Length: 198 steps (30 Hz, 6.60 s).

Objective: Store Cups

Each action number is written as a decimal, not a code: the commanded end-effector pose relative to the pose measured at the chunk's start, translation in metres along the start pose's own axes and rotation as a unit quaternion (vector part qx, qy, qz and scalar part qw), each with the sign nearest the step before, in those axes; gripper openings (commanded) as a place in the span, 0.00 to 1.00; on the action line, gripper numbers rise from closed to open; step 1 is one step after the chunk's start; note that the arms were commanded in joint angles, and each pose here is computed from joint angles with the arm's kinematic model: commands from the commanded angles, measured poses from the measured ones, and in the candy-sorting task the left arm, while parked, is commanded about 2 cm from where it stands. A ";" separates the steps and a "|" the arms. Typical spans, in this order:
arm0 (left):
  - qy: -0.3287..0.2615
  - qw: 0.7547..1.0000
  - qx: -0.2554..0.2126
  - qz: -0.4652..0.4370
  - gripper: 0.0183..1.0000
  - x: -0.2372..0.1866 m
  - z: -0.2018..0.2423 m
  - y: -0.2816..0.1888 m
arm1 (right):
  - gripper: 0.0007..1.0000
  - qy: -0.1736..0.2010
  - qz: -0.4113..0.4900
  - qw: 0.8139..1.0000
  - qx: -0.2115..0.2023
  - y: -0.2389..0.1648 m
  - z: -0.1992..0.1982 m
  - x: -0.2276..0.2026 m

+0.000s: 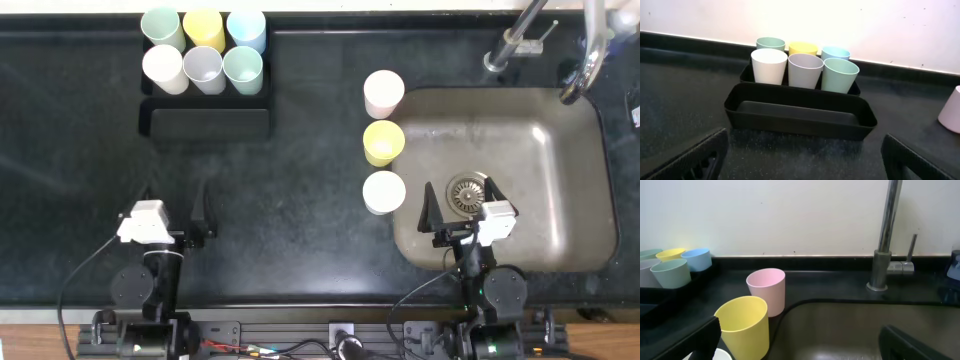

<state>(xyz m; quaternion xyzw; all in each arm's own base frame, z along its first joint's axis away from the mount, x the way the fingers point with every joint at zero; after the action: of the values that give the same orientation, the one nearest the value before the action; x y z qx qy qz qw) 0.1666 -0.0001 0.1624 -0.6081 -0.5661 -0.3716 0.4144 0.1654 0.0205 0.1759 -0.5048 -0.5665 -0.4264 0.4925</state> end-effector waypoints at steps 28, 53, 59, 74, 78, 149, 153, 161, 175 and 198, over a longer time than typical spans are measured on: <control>-0.061 0.978 -0.030 0.196 1.00 0.180 -0.157 0.065 | 1.00 0.000 0.000 1.000 -0.002 0.000 0.001 -0.003; 0.042 0.865 0.034 0.499 0.97 -0.029 -0.337 0.249 | 1.00 0.000 0.000 1.000 -0.002 0.000 0.000 -0.003; 0.041 0.858 0.075 0.507 0.90 -0.064 -0.327 0.262 | 1.00 0.000 0.000 1.000 -0.002 0.000 0.000 -0.003; 0.033 0.862 0.111 0.494 0.66 -0.071 -0.320 0.266 | 1.00 0.000 0.000 1.000 -0.002 0.000 0.000 -0.003; 0.033 0.859 0.113 0.498 0.58 -0.082 -0.318 0.271 | 1.00 0.000 0.000 1.000 -0.002 0.000 0.000 -0.003; -0.189 0.835 0.402 0.325 0.02 0.129 0.013 0.146 | 1.00 0.000 0.000 1.000 -0.002 0.000 0.000 -0.003; -0.187 0.822 0.411 0.347 0.02 0.113 0.021 0.158 | 1.00 0.000 0.000 1.000 -0.002 0.000 0.000 -0.003; -0.184 0.816 0.416 0.357 0.02 0.094 0.031 0.178 | 1.00 0.000 0.000 1.000 -0.002 0.000 0.000 -0.003; -0.183 0.811 0.420 0.365 0.02 0.069 0.045 0.202 | 1.00 0.000 0.000 1.000 -0.002 0.000 0.000 -0.003; -0.189 0.815 0.413 0.360 0.22 0.064 0.047 0.211 | 1.00 0.000 0.000 1.000 -0.002 0.000 0.000 -0.003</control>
<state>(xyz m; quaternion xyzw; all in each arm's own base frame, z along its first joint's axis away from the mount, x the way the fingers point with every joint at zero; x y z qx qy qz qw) 0.3812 0.0646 0.1910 -0.5960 -0.4796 0.1883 0.6159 0.1654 0.0206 0.1759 -0.5045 -0.5666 -0.4263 0.4928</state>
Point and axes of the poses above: each gripper's point midway between its finger pads, its own y axis out along the fingers, its own z axis along the line the jaws close on, x = y × z, the point moved 8 cm from there along -y, back along the fingers, and after that the axes turned 14 degrees about -y, right-handed, at the moved point
